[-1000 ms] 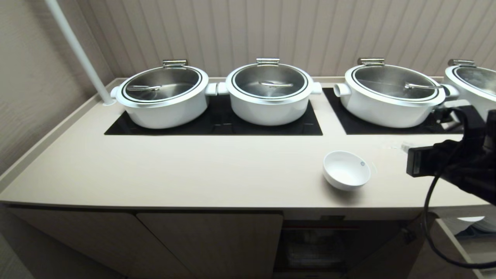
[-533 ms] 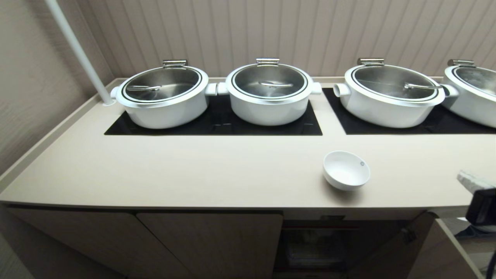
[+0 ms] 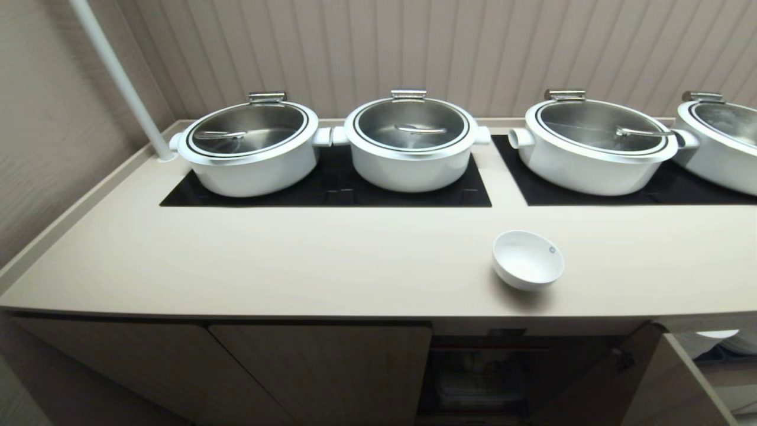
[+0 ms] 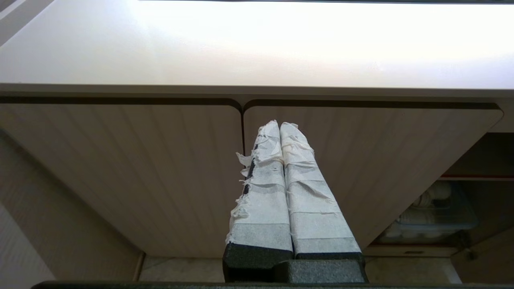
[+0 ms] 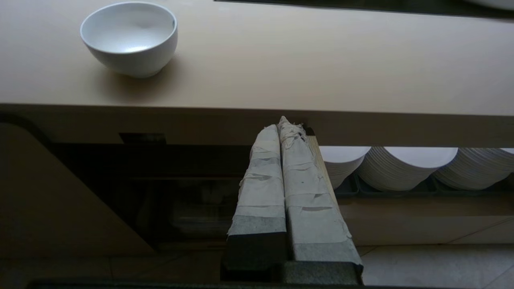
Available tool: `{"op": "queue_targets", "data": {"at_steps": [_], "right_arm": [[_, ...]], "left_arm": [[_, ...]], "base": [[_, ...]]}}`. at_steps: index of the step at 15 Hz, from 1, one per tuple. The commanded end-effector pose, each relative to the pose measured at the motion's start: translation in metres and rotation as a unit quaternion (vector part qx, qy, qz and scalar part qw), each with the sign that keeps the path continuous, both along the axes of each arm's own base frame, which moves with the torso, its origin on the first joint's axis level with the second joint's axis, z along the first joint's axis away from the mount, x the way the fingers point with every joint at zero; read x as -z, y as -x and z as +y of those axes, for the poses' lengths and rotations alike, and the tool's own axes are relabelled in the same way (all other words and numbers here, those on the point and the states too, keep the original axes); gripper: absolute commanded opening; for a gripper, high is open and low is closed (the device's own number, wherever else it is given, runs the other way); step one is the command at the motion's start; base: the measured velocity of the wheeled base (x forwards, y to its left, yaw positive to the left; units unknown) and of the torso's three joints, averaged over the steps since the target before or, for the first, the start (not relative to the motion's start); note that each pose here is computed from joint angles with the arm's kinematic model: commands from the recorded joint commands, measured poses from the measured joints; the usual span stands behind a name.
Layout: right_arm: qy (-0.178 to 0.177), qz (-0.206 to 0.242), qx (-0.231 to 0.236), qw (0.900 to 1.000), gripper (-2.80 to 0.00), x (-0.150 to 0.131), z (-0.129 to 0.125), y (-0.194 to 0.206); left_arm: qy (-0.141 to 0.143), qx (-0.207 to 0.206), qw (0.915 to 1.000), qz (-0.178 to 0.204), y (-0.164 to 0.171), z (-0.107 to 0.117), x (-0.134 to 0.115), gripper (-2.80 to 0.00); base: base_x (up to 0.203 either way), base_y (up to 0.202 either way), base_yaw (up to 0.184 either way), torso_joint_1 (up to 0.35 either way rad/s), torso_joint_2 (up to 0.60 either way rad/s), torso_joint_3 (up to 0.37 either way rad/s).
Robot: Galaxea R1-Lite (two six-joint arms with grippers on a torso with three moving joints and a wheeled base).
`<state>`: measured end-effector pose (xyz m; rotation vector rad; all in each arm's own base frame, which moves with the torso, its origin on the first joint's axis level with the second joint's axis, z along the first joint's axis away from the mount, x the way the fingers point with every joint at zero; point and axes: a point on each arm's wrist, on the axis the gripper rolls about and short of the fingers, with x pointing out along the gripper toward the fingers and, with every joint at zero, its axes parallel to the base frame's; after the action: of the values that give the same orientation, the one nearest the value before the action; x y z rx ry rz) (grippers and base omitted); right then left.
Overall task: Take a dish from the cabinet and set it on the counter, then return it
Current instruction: Pick up the bowl from the table
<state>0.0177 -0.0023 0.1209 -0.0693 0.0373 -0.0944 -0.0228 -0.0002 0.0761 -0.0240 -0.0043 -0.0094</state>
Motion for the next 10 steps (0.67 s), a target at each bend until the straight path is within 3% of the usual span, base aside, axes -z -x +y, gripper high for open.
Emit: {"op": "queue_targets", "data": {"at_steps": [1, 3, 10], "right_arm": [[0.005, -0.033, -0.002, 0.999, -2.80, 0.015, 0.000, 0.022], [0.012, -0.010, -0.017, 1.000, -2.80, 0.030, 0.001, 0.029], [0.009, -0.020, -0.044, 0.999, -2.80, 0.045, 0.002, 0.040]], "left_arm": [[0.000, 0.000, 1.0000, -0.001, 0.000, 0.000, 0.000, -2.80], [0.000, -0.001, 1.0000, -0.001, 0.000, 0.000, 0.000, -2.80], [0.000, -0.001, 1.0000, -0.001, 0.000, 0.000, 0.000, -2.80]], "base": [[0.000, 0.000, 0.000, 0.000, 0.00, 0.000], [0.000, 0.000, 0.000, 0.000, 0.00, 0.000], [0.000, 0.000, 0.000, 0.000, 0.00, 0.000]]}}
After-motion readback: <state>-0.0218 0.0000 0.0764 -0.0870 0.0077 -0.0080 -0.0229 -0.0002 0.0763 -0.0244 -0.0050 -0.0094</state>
